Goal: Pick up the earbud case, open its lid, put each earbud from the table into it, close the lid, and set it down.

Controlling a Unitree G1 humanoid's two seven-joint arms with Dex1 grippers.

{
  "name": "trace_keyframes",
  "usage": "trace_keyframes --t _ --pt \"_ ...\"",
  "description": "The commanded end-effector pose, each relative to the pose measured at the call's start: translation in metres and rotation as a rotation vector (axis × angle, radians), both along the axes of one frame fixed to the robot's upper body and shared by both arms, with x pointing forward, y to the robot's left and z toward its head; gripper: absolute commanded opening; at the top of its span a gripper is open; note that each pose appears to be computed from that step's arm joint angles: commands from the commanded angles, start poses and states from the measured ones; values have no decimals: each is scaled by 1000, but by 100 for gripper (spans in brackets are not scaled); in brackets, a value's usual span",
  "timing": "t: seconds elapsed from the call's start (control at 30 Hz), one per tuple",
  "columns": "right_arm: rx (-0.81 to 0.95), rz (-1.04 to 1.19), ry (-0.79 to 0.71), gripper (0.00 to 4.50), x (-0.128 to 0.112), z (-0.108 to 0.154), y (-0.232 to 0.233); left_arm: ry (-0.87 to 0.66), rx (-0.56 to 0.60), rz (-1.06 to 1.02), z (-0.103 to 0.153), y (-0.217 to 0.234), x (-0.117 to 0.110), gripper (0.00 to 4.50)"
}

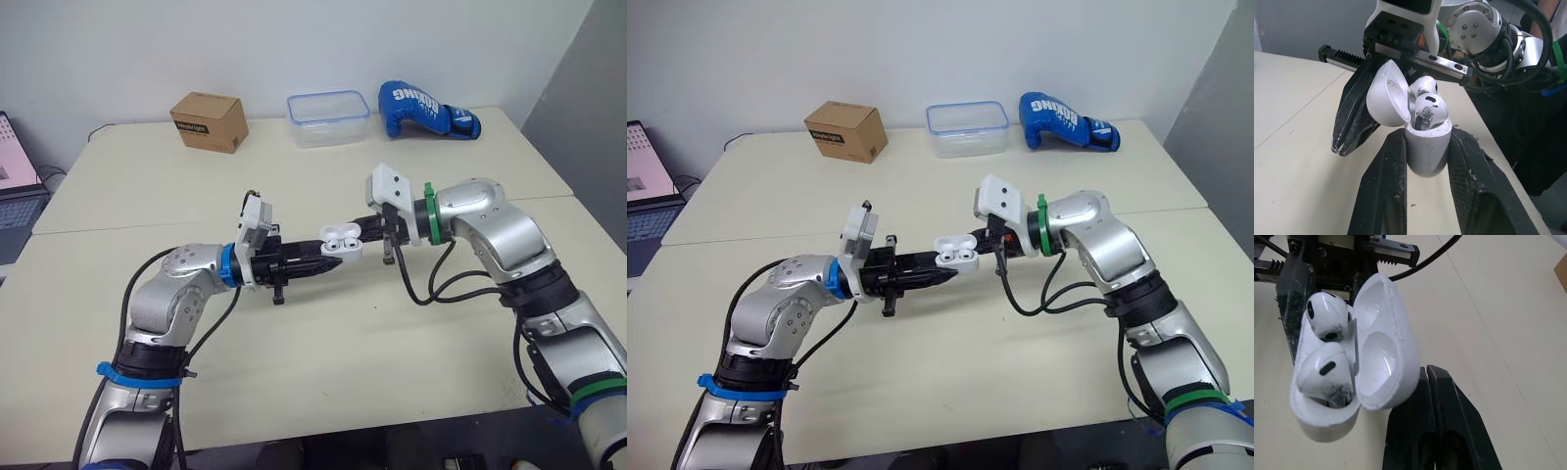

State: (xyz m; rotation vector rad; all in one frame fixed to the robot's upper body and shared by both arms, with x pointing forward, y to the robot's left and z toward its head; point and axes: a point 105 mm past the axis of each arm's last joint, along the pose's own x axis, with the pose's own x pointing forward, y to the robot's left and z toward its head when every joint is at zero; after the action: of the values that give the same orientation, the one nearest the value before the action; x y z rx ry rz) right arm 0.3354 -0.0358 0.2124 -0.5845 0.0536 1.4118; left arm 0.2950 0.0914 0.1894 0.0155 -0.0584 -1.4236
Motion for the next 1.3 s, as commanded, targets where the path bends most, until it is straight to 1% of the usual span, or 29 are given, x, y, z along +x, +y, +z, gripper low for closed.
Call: trace_keyframes --t 0.03,0.23,0.53,0.8,0.87,0.97,1.03,1.1,1.17,1.23,1.3 --pt "61 40 -104 2 -7 29 3 -28 1 -8 8 -2 -4 78" --pt "91 40 -124 2 -10 36 5 -18 9 -3 6 0 -1 78" --pt "82 62 -114 2 -22 30 2 -18 -19 20 10 1 5 78" --pt "78 75 -99 2 -28 25 2 -14 -38 34 10 4 7 78" --pt "78 71 -99 2 -29 24 1 -8 -40 39 7 6 7 78" --pt "80 29 -113 2 -21 28 -4 3 -41 52 3 9 8 78" --pt "83 -9 -110 2 -12 36 -19 49 -15 133 -2 13 21 78" --pt "81 -35 -102 2 -8 39 -32 94 23 203 -7 16 33 78" --pt "75 -54 -95 2 -8 38 -42 138 34 237 -8 18 40 78" --pt "73 -84 -83 2 -8 36 -51 234 44 242 -12 18 43 78" --pt "75 -100 -73 2 -11 34 -56 325 81 243 -18 18 45 78"
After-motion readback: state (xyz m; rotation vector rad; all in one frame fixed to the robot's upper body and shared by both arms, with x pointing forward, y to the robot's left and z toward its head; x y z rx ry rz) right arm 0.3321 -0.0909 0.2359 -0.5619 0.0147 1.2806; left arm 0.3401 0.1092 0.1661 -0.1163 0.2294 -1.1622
